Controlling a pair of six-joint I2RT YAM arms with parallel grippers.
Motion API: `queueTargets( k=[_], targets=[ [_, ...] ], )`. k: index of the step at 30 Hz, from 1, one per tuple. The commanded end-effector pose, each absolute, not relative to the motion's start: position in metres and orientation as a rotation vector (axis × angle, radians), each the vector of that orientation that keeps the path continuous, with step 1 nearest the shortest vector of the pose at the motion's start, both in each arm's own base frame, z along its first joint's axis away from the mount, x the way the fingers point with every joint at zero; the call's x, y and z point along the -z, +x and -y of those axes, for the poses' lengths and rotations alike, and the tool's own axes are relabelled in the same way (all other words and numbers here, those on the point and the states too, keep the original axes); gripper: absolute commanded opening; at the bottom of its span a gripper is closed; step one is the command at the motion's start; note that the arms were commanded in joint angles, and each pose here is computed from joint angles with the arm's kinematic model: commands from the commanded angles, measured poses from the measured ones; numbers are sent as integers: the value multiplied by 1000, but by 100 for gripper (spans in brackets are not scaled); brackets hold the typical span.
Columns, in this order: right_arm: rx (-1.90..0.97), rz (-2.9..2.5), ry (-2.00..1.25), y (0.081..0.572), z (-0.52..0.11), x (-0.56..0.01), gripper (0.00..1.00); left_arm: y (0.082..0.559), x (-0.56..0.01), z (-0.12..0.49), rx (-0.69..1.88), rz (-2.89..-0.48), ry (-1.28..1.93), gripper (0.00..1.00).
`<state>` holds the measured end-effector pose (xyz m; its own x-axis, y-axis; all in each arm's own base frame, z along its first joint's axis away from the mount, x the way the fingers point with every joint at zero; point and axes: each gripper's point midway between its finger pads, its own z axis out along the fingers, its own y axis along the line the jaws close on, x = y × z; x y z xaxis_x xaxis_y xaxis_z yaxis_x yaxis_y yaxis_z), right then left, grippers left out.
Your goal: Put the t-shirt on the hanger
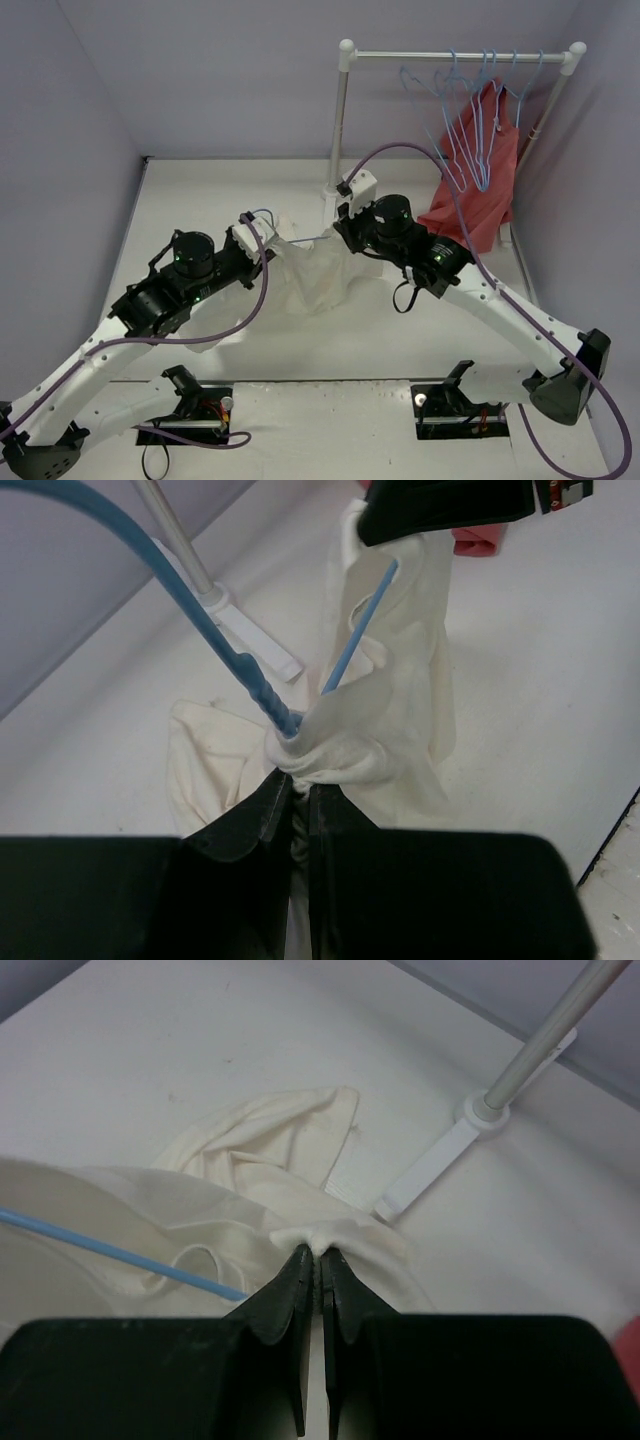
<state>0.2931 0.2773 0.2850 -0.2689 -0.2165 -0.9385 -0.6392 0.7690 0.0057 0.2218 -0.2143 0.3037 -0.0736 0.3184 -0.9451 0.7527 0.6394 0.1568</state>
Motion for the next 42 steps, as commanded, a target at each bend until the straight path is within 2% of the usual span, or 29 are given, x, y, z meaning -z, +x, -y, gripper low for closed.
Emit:
queueTargets(
  k=[1, 8, 13, 19, 26, 31, 34, 42],
  targets=[
    [-369, -1753, -681, 292, -248, -309, 0, 221, -355, 198, 409, -1492, 827, 0],
    [-367, -1642, -694, 301, -230, -368, 0, 217, -392, 213, 442, -1432, 948, 0],
    [-357, -1615, -791, 307, -242, -382, 0, 227, -420, 214, 389, -1407, 965, 0],
    [-500, -1573, -878, 296, -267, -389, 0, 236, -450, 194, 294, -1399, 898, 0],
    [-583, -1599, -954, 280, -297, -368, 0, 236, -431, 225, 464, -1376, 893, 0],
    [-588, -1646, -972, 277, -299, -345, 0, 230, -392, 245, 605, -1407, 906, 0],
    [-603, -1653, -978, 275, -299, -341, 0, 228, -372, 248, 628, -1422, 904, 0],
    [-647, -1717, -1047, 263, -310, -303, 0, 234, -360, 246, 622, -1312, 822, 0]
  ],
)
